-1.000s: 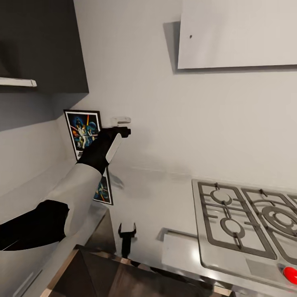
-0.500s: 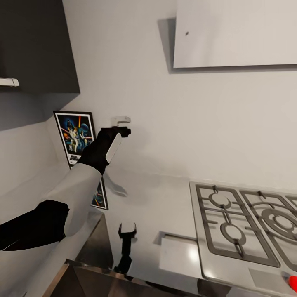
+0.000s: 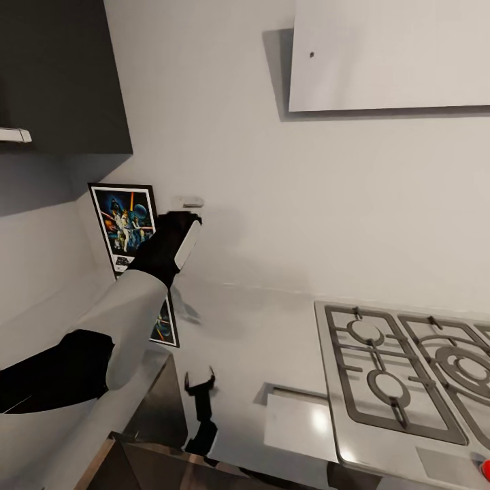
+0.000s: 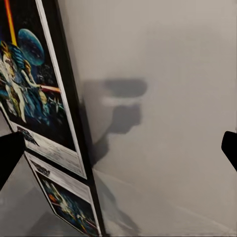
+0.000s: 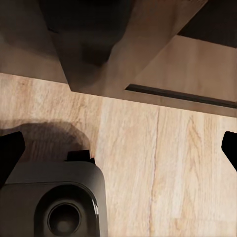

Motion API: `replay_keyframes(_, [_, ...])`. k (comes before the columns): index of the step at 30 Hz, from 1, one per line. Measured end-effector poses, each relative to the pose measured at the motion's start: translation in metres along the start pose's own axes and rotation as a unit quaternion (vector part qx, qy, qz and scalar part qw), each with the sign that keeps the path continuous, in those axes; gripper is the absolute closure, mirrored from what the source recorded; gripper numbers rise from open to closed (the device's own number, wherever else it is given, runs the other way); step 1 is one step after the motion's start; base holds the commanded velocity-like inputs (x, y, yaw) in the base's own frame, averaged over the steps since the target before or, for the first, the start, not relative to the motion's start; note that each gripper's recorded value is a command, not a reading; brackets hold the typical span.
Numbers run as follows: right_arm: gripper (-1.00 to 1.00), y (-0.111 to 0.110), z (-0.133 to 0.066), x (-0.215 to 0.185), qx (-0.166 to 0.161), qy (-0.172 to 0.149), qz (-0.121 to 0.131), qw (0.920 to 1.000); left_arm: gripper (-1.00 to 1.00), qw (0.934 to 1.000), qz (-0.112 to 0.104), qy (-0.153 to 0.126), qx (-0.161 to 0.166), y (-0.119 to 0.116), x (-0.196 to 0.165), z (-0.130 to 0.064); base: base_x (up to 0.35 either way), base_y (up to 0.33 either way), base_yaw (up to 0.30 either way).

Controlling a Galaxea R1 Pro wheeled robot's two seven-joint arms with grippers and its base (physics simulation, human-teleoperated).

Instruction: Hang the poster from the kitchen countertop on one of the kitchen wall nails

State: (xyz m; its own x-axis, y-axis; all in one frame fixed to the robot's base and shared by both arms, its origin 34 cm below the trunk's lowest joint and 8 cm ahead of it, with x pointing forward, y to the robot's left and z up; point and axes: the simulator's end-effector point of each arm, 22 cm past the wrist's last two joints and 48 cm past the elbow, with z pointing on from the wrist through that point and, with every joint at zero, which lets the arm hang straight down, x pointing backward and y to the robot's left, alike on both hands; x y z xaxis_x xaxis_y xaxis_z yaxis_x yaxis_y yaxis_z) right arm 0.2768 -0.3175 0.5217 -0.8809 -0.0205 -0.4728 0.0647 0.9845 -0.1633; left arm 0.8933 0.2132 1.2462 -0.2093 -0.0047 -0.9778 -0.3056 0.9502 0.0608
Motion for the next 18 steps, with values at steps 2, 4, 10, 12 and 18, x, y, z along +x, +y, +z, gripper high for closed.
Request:
replay_keyframes(2, [-1.00,0.000,0.000,0.000,0.000,0.000,0.000,1.0000,-1.00,0.9997,0.014,0.017,-0.007,0.003,0.003,0.000,0.000,0.000,0.000])
replay_keyframes(4, [-1.00,0.000,0.000,0.000,0.000,0.000,0.000,1.0000,-1.00,0.9994,0.022,0.026,-0.011,0.005,0.001,0.001,0.000,0.000,0.000])
replay_keyframes(10, [-1.00,0.000,0.000,0.001,0.001,0.002,0.000,1.0000,-1.00,0.9966,0.052,0.059,-0.026,0.009,-0.006,0.010,0.000,0.000,0.000])
replay_keyframes(12, [-1.00,0.000,0.000,0.002,0.001,0.003,0.000,1.0000,-1.00,0.9960,0.056,0.064,-0.029,0.010,-0.009,0.012,0.000,0.000,0.000])
replay_keyframes(18, [-1.00,-0.001,-0.001,0.006,0.001,0.007,-0.001,1.0000,-1.00,0.9945,0.058,0.071,-0.050,0.035,-0.015,0.024,0.000,0.000,0.000])
